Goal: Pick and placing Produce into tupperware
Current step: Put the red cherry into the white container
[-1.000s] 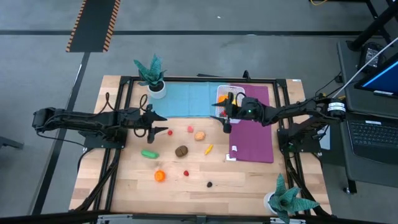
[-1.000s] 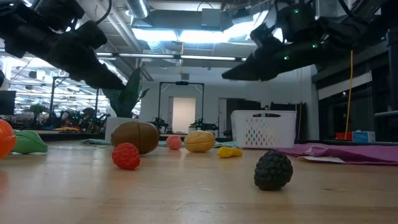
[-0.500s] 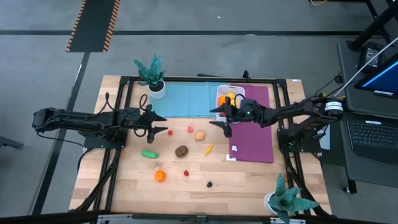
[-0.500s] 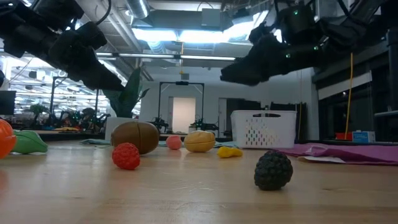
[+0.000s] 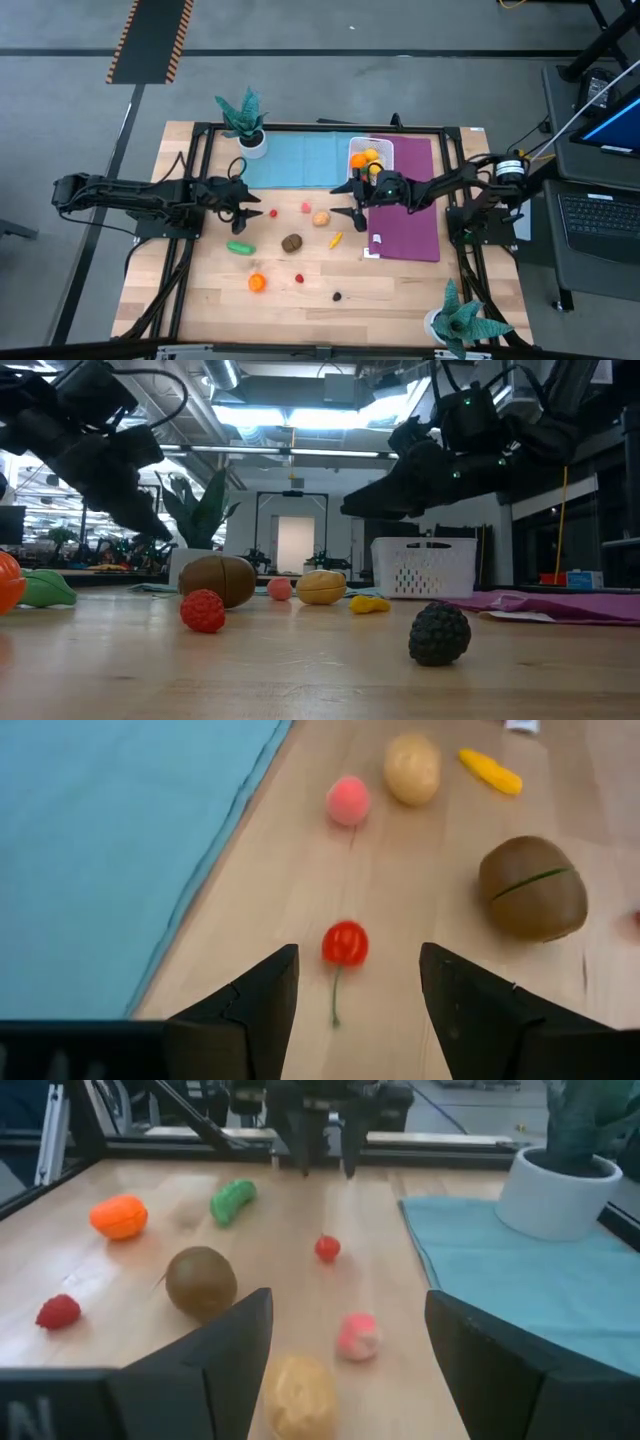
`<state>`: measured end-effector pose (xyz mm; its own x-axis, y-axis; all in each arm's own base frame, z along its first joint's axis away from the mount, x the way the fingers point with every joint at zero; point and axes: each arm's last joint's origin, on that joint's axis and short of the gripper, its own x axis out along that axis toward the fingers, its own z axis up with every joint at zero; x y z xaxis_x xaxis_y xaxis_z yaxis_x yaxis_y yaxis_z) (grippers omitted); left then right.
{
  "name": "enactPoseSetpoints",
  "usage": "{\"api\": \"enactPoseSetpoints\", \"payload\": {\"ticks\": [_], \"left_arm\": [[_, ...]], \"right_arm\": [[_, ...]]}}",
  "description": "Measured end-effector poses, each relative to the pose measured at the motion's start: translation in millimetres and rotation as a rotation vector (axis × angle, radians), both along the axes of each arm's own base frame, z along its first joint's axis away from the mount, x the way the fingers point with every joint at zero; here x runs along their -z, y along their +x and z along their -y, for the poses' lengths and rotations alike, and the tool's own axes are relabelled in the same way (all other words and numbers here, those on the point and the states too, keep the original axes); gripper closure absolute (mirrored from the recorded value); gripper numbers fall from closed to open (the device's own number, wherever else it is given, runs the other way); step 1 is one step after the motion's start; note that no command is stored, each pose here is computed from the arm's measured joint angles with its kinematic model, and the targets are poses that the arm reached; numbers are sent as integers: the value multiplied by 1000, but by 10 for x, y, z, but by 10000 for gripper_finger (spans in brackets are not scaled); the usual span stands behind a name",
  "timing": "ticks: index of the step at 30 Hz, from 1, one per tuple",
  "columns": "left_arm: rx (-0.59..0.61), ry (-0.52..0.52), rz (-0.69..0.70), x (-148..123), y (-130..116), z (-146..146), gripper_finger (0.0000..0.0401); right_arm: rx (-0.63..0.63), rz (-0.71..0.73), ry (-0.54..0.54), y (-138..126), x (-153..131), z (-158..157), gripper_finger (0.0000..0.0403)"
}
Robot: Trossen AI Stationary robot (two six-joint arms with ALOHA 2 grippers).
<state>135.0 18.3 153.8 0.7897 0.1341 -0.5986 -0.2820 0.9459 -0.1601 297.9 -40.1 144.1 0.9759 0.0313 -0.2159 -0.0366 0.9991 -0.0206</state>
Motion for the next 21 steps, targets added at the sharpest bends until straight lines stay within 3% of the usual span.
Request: {"api": "enactPoseSetpoints", "payload": {"ticks": [21], "left_arm": [[-28, -35, -151, 275, 200, -29, 201]], "right_arm": [[3, 42, -3, 20, -7, 4, 139]]}}
